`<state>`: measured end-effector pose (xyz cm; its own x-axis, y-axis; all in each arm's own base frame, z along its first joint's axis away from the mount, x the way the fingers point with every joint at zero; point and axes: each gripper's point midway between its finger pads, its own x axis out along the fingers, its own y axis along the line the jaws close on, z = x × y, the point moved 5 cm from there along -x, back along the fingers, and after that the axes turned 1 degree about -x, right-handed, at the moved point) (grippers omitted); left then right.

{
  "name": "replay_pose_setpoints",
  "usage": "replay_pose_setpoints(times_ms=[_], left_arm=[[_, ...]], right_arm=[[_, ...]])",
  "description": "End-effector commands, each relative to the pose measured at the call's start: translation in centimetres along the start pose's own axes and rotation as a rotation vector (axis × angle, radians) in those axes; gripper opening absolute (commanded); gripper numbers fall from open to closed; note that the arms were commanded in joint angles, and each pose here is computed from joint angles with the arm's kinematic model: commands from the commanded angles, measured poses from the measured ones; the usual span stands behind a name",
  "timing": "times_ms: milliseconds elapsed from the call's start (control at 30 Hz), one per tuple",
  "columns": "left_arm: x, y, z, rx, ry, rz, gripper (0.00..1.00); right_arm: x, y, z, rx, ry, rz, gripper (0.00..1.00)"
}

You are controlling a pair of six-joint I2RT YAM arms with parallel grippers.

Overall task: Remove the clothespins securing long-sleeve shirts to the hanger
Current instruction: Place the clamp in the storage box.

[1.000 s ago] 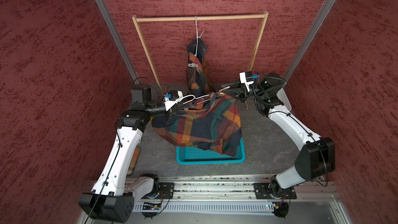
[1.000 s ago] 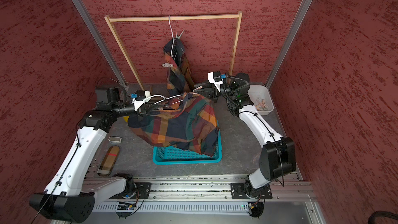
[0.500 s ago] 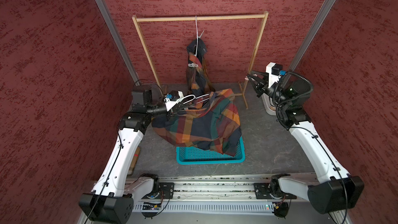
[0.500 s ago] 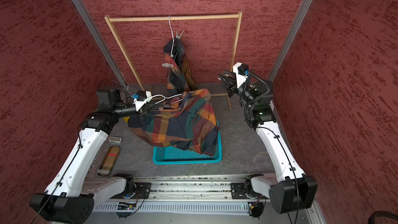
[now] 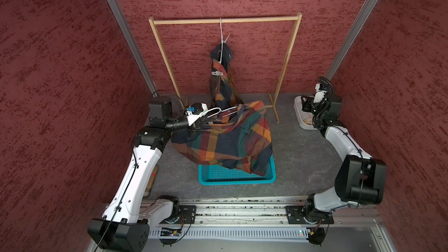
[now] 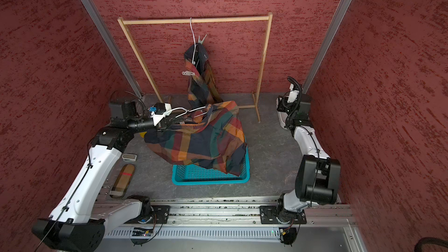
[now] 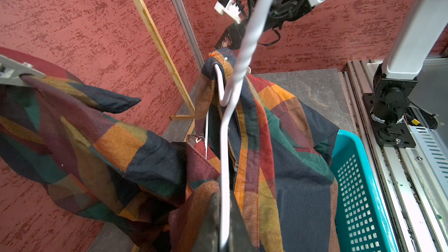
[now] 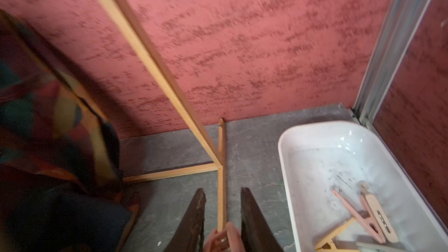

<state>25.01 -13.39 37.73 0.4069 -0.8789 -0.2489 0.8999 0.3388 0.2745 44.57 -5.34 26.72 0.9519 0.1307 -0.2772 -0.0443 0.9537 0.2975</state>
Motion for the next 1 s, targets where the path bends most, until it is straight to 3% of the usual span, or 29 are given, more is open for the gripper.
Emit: replay_pose_setpoints(times_ms=[0,233,467,600,733,967], left_arm=[[-0.1,-0.2,0.6,0.023,-0.013,0.006,0.00],[0.4,-0.3,0.3,0.019,-0.004,-0.003,0.00],[0.8,-0.2,0.0,0.009,0.007,-0.009,0.00],[0.8,-0.2,-0.2,0.010,0.018,-0.005,0.00],[0.9,-0.2,-0.2,0.011,0.020,-0.008,0.00],[1.0,-0.2,-0.3,0.008,0.024,-0.008,0.00]], right_arm=[[1.4,-3.2,0.4,0.058,-0.028,-0.098,0.00],[5.1,-9.0,-3.4,0.104,0.039,-0.245,0.00],[8.0,-11.8,-6.8,0.160,0.118,-0.281,0.00],[8.8,-12.6,-8.1,0.189,0.150,-0.297,0.18],[9.2,-12.9,-8.6,0.202,0.160,-0.293,0.55],[6.0,-10.5,-4.6,0.166,-0.010,-0.225,0.59]])
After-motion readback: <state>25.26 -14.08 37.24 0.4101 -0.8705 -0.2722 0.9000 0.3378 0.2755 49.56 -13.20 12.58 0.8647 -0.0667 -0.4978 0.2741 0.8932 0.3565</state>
